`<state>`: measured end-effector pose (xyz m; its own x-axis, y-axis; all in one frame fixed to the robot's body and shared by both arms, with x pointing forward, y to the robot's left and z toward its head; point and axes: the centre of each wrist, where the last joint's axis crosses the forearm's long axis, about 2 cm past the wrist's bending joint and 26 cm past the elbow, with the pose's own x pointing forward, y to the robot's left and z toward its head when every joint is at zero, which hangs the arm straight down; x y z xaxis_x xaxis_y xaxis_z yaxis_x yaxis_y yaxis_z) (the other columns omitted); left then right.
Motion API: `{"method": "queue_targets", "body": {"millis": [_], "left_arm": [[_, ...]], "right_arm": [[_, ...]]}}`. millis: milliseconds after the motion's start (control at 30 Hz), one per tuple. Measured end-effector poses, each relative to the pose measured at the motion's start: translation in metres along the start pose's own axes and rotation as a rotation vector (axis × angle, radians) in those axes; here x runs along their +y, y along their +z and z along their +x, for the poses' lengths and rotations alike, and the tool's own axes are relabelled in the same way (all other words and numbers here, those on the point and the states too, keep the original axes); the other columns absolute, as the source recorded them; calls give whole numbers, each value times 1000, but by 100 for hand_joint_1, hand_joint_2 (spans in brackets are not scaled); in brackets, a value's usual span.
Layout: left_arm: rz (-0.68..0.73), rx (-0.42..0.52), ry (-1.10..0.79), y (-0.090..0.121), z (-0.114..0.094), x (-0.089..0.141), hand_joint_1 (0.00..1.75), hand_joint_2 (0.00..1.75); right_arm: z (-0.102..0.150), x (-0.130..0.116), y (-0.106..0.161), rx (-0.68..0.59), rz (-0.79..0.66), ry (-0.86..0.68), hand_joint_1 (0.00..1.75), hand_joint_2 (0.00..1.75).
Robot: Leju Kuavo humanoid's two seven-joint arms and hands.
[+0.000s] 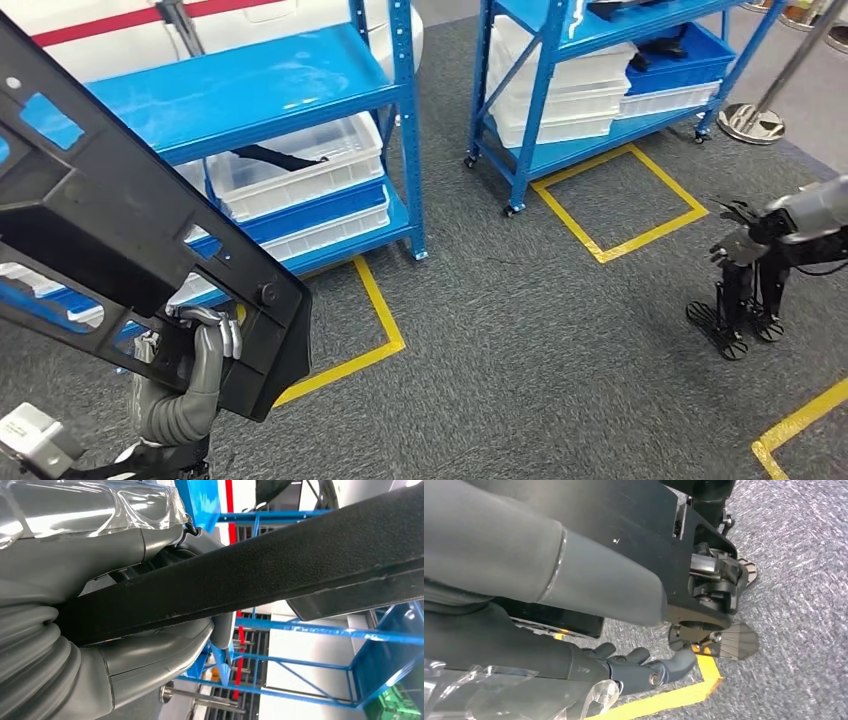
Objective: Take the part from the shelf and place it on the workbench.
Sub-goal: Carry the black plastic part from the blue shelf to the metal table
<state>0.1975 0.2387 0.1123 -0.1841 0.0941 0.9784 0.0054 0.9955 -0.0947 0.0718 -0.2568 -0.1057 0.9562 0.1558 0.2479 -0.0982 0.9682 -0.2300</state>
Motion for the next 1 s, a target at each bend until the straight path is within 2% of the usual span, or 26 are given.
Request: {"method": "queue_targets", "body": {"millis": [167, 633, 800, 1000], "left_arm": [[-31, -41, -19, -8, 2, -10, 175, 175], [-81, -69, 10, -19, 0, -35, 175, 175], [-60, -42, 39, -13, -6, -33, 175, 175], [-26, -11, 59, -10, -10, -18, 175, 175]], "right_arm": [[0, -4, -1, 11, -9, -42, 0, 0], [-3, -17, -4, 27, -34, -58, 0, 0], [-3, -18, -5, -8, -37, -24, 0, 0], [-2, -14, -4, -13, -29, -7, 0, 0]]}}
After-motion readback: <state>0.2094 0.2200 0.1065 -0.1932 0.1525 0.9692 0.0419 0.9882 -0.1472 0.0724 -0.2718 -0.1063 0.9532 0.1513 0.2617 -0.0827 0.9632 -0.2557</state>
